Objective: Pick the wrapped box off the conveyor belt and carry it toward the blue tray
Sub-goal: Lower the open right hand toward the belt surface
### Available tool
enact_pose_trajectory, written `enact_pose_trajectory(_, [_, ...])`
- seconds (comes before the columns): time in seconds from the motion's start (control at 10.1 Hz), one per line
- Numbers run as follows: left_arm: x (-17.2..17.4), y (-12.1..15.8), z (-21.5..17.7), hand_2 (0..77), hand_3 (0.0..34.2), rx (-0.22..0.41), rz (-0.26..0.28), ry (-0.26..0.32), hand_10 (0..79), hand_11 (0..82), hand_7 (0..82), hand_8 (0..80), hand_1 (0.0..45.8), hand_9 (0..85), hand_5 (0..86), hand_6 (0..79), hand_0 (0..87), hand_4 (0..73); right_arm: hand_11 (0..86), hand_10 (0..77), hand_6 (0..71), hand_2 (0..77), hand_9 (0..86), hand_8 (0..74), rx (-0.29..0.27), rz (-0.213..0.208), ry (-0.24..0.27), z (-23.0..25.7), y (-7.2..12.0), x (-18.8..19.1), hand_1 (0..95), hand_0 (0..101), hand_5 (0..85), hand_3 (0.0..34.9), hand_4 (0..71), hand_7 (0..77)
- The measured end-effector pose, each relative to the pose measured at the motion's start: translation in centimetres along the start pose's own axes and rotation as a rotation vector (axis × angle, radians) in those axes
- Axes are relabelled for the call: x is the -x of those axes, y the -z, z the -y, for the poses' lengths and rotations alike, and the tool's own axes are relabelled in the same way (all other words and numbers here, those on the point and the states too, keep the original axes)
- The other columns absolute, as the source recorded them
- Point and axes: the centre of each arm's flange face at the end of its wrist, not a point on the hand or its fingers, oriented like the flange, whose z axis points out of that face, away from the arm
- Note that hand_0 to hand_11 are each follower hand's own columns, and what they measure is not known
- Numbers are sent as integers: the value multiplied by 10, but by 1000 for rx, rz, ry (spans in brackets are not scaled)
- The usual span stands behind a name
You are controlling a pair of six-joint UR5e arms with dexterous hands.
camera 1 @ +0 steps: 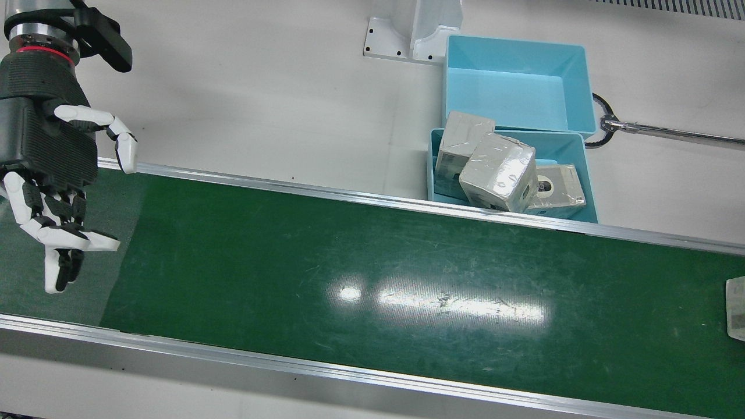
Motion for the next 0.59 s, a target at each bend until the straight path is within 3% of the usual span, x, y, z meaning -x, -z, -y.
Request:
enact_pose_trajectory(0.2, [0,0,0,11,0,0,0,0,5,0,5,5,0,0,11,0,0,0,44,11,0,218,16,0,23,-1,10,19,1,-2,185,484,115,14,5,60])
enact_pose_trajectory(0.4, [0,0,0,5,0,0,0,0,5,5,5,5,0,0,11,0,0,0,54,22,0,175,16,0,89,2,6,46,4,-3,158,470,71,14,5,27])
enact_pose_trajectory(0.5, [0,0,0,5,0,0,0,0,0,0,5,5,0,0,11,0,0,0,54,22,0,175,16,0,110,4,5,53,6,-3,158,470,71,14,5,27])
enact_pose_trajectory(0.59, [0,0,0,11,0,0,0,0,5,0,5,5,0,0,11,0,0,0,49,22,0,191,11,0,123,4,4,55,7,-4,175,471,87,15,0,76])
